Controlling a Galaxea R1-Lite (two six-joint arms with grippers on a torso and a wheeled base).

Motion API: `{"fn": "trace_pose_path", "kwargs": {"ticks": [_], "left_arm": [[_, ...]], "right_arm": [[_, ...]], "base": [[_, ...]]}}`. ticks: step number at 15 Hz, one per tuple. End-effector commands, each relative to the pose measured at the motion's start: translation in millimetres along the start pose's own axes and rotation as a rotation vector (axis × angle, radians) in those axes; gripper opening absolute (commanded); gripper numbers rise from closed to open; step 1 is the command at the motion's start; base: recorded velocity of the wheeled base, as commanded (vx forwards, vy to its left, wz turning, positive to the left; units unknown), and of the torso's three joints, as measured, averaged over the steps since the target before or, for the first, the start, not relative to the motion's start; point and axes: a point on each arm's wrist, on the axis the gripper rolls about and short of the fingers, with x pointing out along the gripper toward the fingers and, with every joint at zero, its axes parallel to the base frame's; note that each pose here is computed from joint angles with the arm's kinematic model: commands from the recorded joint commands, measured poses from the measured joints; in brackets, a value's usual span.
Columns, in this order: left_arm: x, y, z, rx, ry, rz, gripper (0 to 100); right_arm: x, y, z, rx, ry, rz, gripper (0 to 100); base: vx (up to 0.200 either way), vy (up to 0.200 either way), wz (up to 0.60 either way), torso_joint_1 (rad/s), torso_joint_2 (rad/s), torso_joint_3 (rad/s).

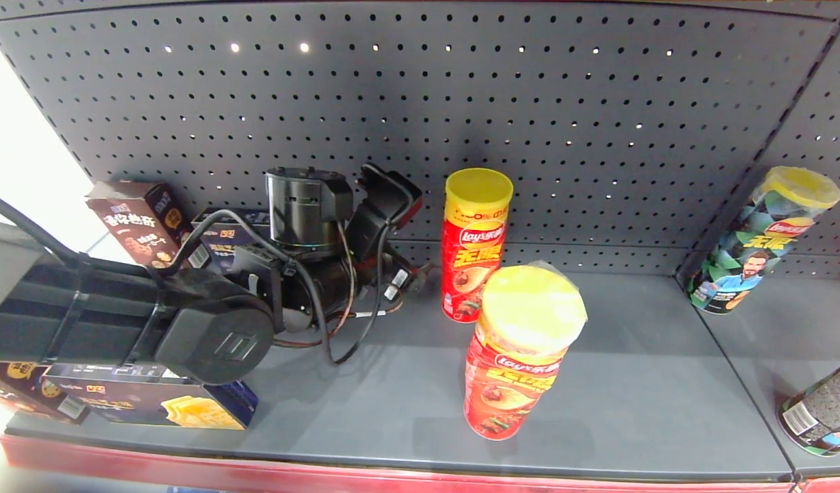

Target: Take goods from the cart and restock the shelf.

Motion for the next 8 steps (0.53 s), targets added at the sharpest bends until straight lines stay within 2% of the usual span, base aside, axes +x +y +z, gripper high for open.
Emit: {"fn": "trace_pose_path", "kwargs": {"ticks": [1, 8], "left_arm": [[10.5, -6.3, -5.4, 0.004, 0.017, -0.009, 100], [19.8, -16.3, -0.8, 0.005, 0.004, -0.024, 100]], "right_arm": [[0.0, 0.0, 0.0, 0.000, 0.000, 0.001, 100], [0.0, 0.0, 0.0, 0.000, 0.000, -0.001, 100]], "base": [[0.000, 0.000, 0.00, 0.000, 0.00, 0.000], [0.000, 0.000, 0.00, 0.000, 0.00, 0.000]]}}
